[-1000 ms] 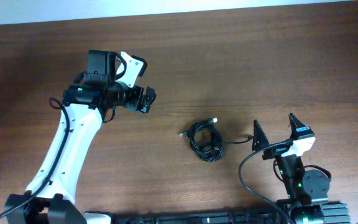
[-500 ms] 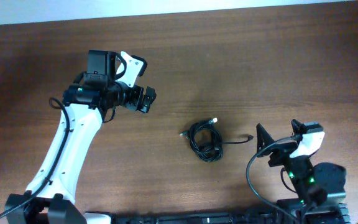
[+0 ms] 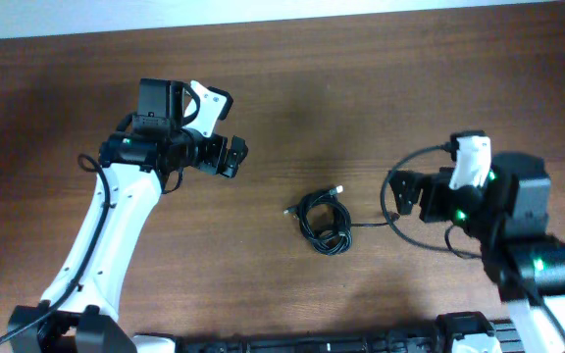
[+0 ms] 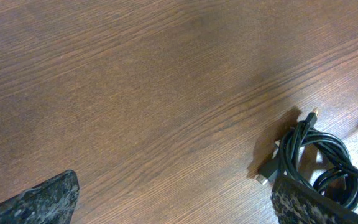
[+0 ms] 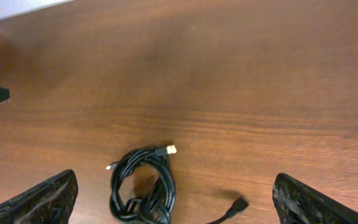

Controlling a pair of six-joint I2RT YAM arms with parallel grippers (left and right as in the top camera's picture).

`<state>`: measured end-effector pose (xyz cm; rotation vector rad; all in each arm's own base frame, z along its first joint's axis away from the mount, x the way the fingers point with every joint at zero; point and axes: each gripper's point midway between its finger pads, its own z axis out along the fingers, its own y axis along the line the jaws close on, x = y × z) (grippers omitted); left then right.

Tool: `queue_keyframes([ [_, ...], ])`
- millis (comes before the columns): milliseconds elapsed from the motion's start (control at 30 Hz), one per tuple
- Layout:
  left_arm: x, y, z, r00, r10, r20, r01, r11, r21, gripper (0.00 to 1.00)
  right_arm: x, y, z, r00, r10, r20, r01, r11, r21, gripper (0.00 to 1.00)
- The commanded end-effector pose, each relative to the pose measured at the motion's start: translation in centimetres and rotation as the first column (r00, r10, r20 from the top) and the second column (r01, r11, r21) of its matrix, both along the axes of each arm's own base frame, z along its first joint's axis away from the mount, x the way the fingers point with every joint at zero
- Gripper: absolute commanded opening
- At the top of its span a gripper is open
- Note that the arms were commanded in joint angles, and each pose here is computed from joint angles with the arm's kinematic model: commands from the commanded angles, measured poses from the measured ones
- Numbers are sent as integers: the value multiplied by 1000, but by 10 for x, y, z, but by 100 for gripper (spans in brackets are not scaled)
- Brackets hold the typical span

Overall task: Untangle cables
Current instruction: 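Move the right gripper forward and lower it toward the cable bundle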

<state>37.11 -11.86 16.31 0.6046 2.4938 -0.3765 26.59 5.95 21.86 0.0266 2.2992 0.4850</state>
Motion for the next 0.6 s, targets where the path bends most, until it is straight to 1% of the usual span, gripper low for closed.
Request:
queue_keyframes([
  [0, 2, -8, 7, 1000, -6, 8, 6, 1000, -25, 99, 11, 9, -7, 997, 39, -70, -35, 998, 51, 99],
  [67, 2, -7, 7, 1000, -6, 8, 6, 1000, -25, 99, 12, 16, -16, 992, 71, -109, -62, 994, 84, 99],
  [167, 2, -7, 6, 1000, -6, 6, 6, 1000, -25, 99, 16, 38, -16, 977, 180, -118, -155, 968, 197, 99],
  [267, 2, -7, 7, 1000, -6, 7, 6, 1000, -25, 99, 18, 64, -7, 945, 318, -74, -277, 901, 335, 99],
  [333, 2, -8, 7, 1000, -6, 8, 6, 1000, -25, 99, 18, 75, -5, 923, 380, -60, -327, 857, 400, 99],
  [433, 2, -7, 6, 1000, -6, 7, 6, 1000, -25, 99, 16, 84, -8, 897, 436, -73, -354, 807, 472, 99],
  [500, 2, -8, 7, 1000, -6, 8, 6, 1000, -25, 99, 12, 91, -6, 873, 484, -67, -379, 757, 533, 99],
  [567, 3, -8, 7, 1000, -6, 9, 6, 1000, -26, 99, 10, 94, -5, 861, 504, -64, -387, 733, 560, 99],
])
